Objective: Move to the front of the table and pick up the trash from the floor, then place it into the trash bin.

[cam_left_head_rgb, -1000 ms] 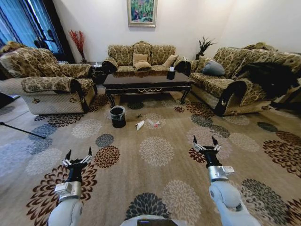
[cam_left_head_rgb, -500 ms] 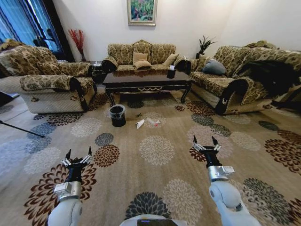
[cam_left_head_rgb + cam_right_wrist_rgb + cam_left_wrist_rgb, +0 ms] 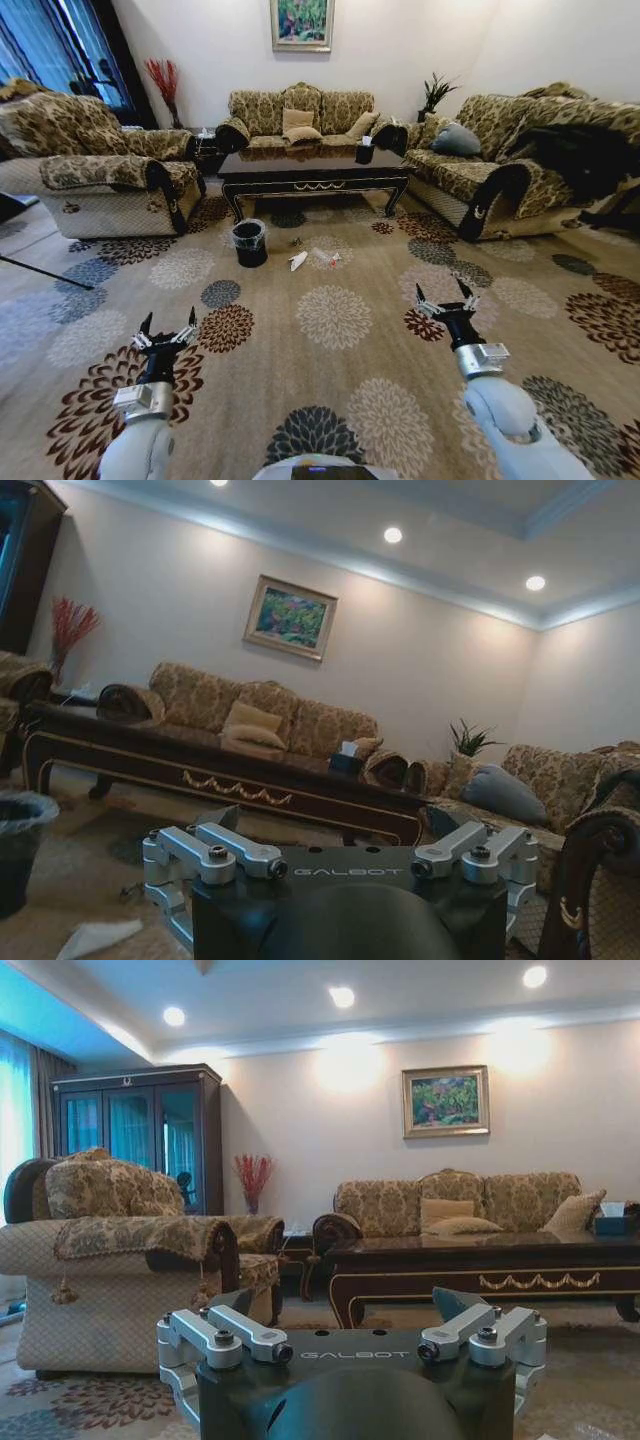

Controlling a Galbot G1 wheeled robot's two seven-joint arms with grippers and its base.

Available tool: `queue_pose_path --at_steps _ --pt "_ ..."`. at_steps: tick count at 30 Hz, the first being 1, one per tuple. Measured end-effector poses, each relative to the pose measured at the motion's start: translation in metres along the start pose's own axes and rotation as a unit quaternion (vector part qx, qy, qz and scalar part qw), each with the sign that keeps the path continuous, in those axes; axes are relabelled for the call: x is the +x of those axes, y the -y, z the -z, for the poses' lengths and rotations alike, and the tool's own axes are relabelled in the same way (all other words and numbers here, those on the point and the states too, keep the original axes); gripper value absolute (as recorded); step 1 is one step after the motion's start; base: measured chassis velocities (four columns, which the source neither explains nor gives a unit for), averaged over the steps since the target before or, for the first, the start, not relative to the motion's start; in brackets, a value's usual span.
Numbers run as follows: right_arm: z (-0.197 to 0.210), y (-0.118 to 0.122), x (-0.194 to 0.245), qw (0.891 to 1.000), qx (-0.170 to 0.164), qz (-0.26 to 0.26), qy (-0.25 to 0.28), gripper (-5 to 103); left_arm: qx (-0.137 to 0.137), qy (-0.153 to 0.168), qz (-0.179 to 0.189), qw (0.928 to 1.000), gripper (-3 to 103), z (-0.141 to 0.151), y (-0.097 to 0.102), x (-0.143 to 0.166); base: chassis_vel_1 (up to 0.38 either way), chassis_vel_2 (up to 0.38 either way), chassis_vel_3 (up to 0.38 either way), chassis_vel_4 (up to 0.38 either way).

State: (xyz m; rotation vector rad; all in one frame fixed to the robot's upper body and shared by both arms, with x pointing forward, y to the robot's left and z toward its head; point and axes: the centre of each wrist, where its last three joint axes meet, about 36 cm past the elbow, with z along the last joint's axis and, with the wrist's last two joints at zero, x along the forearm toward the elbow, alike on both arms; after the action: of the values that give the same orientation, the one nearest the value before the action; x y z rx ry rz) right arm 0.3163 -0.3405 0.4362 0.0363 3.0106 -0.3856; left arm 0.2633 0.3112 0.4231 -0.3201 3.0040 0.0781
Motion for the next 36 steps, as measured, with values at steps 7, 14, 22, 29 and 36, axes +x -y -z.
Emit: queue_pose_path --at_steps 7,14,22,29,36 --pt "-0.008 -0.007 0.005 1.000 0.005 0.001 -0.009 100 0.005 0.008 -0.002 0.9999 100 0.008 -0.002 -0.002 0.000 0.000 0.000 0.000" --pt "-0.015 -0.010 0.010 1.000 -0.001 -0.005 -0.016 100 0.009 0.013 -0.004 0.9999 100 0.012 0.001 -0.002 0.000 0.000 0.000 0.000" --pt "-0.019 -0.013 0.015 1.000 -0.005 -0.010 -0.019 100 0.016 0.027 -0.003 0.9995 100 0.024 0.004 -0.002 0.000 0.000 0.000 0.000" --pt "-0.023 -0.013 0.015 1.000 -0.001 -0.010 -0.021 100 0.026 0.041 -0.003 0.9988 100 0.039 0.005 0.000 0.000 0.000 0.000 0.000" --pt "-0.027 -0.014 0.016 1.000 0.000 -0.011 -0.027 100 0.027 0.046 -0.005 0.9986 100 0.045 0.005 0.000 0.000 0.000 0.000 0.000"
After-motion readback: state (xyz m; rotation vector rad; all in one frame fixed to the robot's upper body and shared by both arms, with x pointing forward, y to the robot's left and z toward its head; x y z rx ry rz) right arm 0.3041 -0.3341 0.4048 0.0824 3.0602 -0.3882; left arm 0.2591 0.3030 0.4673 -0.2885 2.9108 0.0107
